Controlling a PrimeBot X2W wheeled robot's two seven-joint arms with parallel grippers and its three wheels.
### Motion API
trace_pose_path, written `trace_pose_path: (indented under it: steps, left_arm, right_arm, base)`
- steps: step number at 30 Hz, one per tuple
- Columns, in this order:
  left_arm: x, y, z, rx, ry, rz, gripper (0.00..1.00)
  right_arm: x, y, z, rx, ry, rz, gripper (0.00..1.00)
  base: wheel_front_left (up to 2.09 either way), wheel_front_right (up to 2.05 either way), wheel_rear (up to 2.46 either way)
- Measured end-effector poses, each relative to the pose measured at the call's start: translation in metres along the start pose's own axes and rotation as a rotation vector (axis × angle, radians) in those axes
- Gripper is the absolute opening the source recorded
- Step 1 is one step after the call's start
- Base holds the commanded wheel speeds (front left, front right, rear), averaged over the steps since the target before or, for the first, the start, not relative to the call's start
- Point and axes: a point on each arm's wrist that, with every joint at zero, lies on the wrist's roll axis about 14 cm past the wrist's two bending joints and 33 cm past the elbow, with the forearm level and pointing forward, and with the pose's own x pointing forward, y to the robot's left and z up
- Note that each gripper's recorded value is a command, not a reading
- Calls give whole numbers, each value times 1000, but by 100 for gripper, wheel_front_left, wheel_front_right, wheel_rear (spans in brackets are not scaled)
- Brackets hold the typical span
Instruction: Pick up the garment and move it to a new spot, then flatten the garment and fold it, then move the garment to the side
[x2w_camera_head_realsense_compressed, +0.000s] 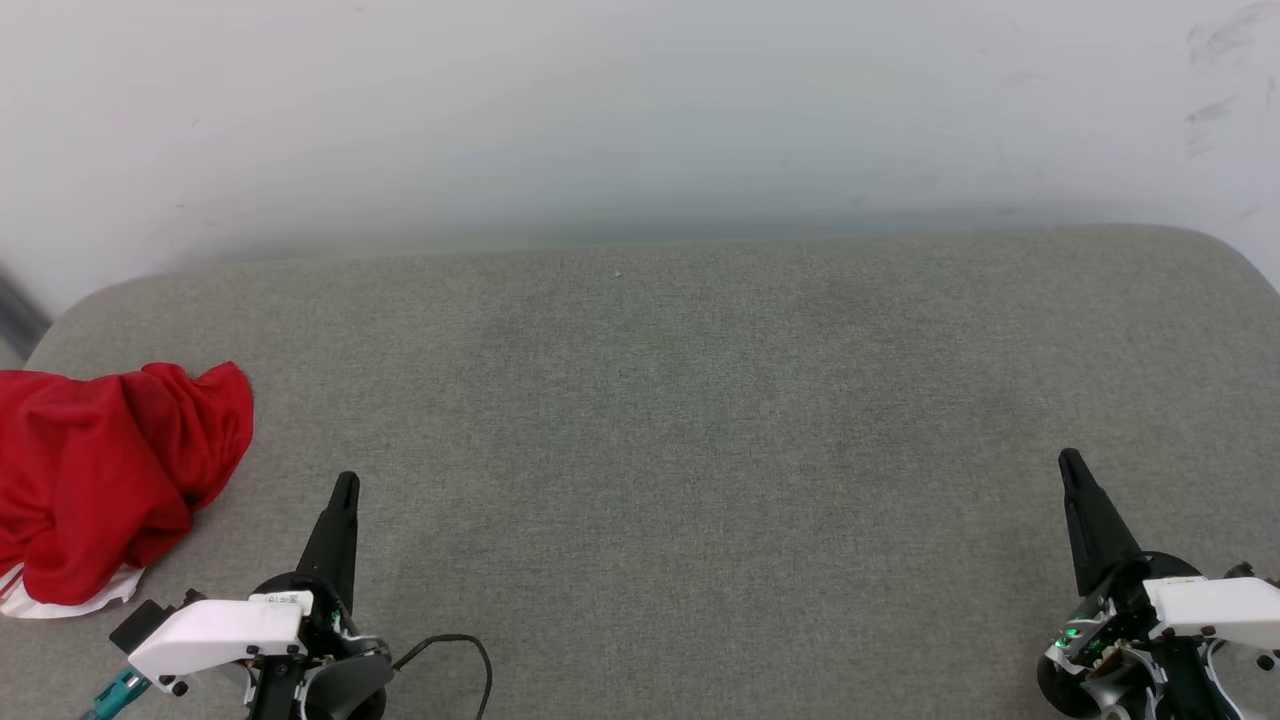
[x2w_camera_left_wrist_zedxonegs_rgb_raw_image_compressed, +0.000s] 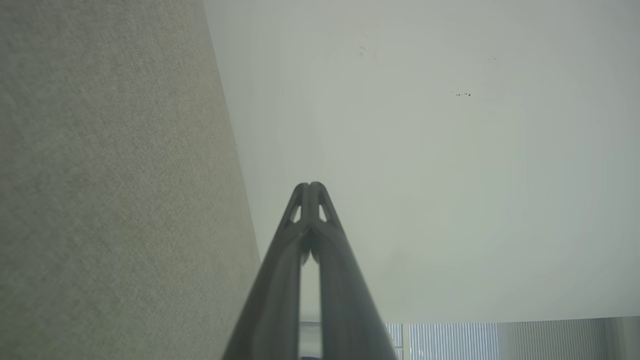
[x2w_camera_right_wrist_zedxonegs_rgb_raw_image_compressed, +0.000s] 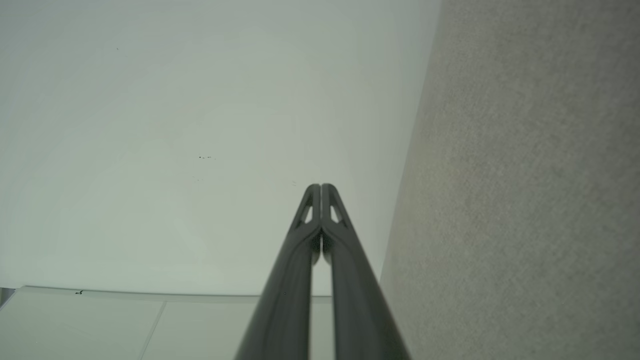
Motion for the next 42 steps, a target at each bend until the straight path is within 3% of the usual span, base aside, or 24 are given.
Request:
trace_pose_path:
  steps: [38,39,42]
  left_arm:
    - [0,0,0,0,0,0,0]
    - [0,0,0,0,1,0,100]
    - [-6,14,-1,-7,-2,42,100]
  right_arm:
    - [0,0,0,1,0,0,0]
    - [0,0,0,1,0,0,100]
    - [-6,-15,0,5,-2,-44,100]
  base:
    - [0,0,0]
    - [0,0,0]
    - [0,0,0]
